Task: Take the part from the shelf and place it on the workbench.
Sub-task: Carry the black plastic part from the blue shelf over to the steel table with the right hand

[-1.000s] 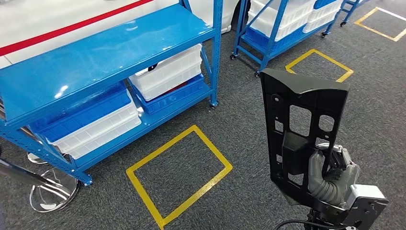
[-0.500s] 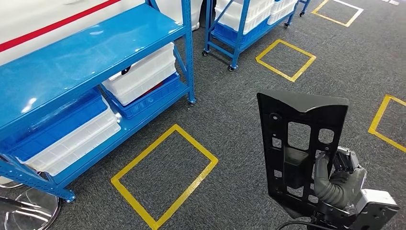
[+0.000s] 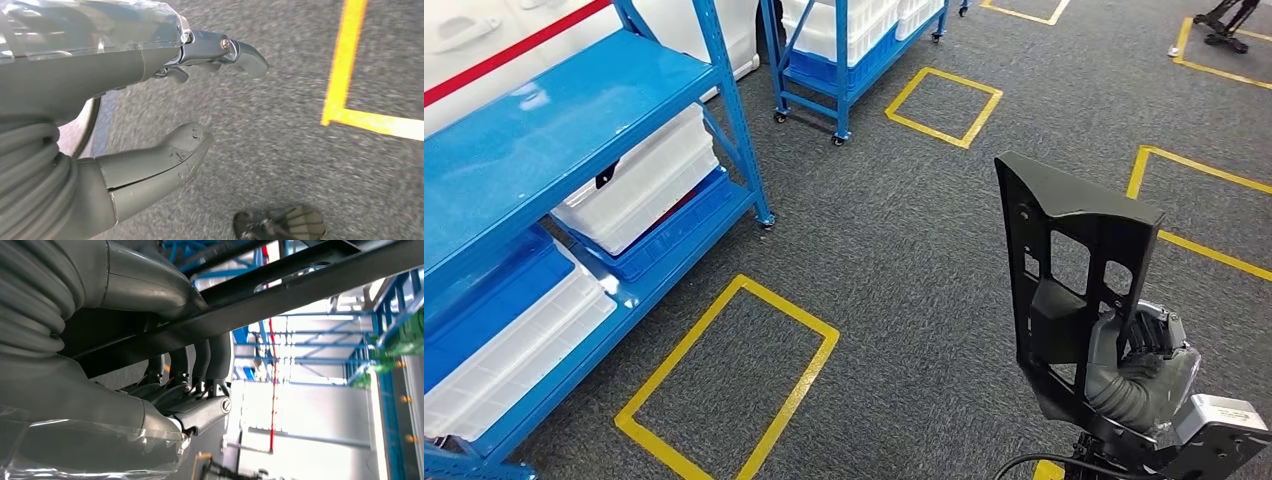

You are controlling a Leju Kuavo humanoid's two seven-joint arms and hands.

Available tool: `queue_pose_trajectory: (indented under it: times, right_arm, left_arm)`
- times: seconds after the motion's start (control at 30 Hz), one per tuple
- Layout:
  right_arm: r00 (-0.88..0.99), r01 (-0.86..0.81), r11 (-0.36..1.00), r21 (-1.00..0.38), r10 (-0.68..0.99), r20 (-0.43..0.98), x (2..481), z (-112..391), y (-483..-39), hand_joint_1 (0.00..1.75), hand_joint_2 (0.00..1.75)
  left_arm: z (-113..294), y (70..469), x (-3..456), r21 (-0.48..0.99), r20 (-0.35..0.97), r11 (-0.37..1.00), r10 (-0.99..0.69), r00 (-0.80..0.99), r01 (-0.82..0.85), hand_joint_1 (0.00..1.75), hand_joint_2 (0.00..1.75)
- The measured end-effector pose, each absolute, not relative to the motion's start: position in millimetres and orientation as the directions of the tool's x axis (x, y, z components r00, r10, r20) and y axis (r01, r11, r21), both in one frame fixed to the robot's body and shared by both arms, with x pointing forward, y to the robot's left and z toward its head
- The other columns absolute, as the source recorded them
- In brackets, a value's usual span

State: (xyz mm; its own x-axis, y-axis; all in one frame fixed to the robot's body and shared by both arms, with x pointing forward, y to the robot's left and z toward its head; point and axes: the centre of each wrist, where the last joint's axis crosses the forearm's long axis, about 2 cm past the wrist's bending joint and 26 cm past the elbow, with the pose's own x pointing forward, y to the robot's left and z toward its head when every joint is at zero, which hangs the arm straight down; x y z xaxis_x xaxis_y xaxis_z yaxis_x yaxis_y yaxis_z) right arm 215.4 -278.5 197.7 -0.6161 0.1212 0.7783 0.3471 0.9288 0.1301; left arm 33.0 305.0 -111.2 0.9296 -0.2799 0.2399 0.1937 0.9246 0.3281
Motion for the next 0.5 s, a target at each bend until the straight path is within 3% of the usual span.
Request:
queue_pose_trajectory:
  times: [0.5]
  right_arm:
    - [-0.632, 0.401, 0.903, 0.152, 0.153, 0.76, 212.1, 200.6, -281.2, 1.75, 1.75]
  left_arm:
    - [-111.1, 305.5, 33.8, 0.327, 0.232, 0.921, -0.294, 0.927, 0.211, 0.0, 1.75]
